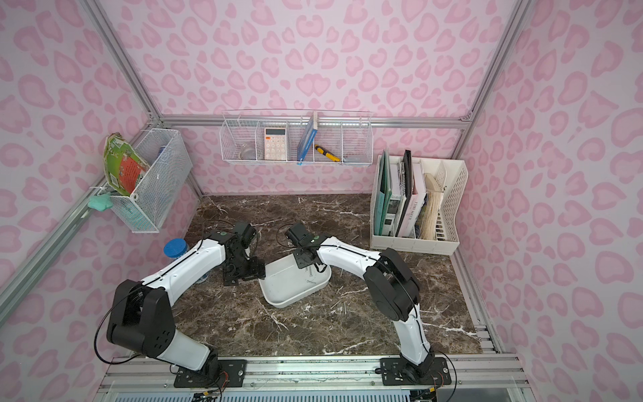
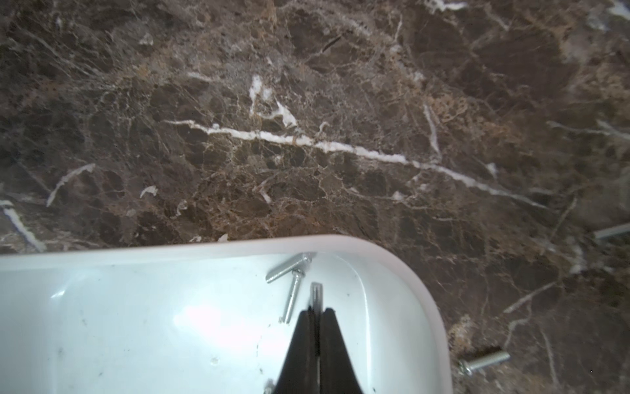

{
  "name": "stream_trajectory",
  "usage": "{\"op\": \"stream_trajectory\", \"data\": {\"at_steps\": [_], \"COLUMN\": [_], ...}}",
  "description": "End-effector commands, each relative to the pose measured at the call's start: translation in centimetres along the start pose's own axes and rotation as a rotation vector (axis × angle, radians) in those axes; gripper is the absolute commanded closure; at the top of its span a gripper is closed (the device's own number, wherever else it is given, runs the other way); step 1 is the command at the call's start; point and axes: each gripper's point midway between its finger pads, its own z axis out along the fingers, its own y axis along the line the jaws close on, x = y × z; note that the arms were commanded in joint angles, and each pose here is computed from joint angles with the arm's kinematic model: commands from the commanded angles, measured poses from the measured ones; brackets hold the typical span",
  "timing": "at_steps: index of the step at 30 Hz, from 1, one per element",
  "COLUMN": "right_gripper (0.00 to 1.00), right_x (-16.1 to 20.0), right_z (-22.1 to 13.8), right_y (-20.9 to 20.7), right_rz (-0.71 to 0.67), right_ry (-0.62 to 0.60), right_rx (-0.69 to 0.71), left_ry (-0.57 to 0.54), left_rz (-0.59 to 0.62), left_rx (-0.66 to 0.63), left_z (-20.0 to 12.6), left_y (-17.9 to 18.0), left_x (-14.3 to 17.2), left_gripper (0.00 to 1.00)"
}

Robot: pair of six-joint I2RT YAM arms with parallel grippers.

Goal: Take out the screws from the storage box
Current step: Pick up the screw from the storage box, then place the screw at the center of the board.

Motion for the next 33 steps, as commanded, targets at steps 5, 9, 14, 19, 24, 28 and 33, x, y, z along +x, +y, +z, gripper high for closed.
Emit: {"op": "stream_trajectory", "data": {"at_steps": [5, 9, 14, 19, 24, 28, 33], "right_gripper": [0.93, 0.93, 0.93, 0.93, 0.92, 0.9, 0.86], "right_x": [-1.8, -0.6, 2.5, 5.2, 8.3, 9.6, 10.4], "right_z": [-4.9, -6.1, -6.1, -4.8, -2.2, -0.8, -0.3], "right_y": [-2.9, -6.0, -9.8, -12.1, -12.7, -12.7, -12.6], "right_rz": [0.125, 0.184, 0.254, 0.329, 0.354, 0.363, 0.378], "right_ry": [-0.098, -0.094, -0.056, -0.035, 0.036, 0.062, 0.072], "right_rx": [0.014, 0.049, 0.102, 0.085, 0.091, 0.096, 0.086], "left_ry": [0.01, 0.008, 0.002, 0.002, -0.002, -0.002, -0.009], "left_rz": [0.007, 0.008, 0.008, 0.007, 0.009, 0.01, 0.011], "left_rx": [-0.007, -0.011, -0.012, -0.013, -0.006, -0.006, -0.006], "left_z": [-0.2, -0.3, -0.4, -0.4, -0.5, -0.4, -0.6], "left_y": [0.2, 0.3, 0.3, 0.4, 0.3, 0.3, 0.3], "left_x": [0.3, 0.3, 0.3, 0.3, 0.3, 0.3, 0.2], "left_gripper": [0.08, 0.07, 0.07, 0.07, 0.07, 0.07, 0.07]}}
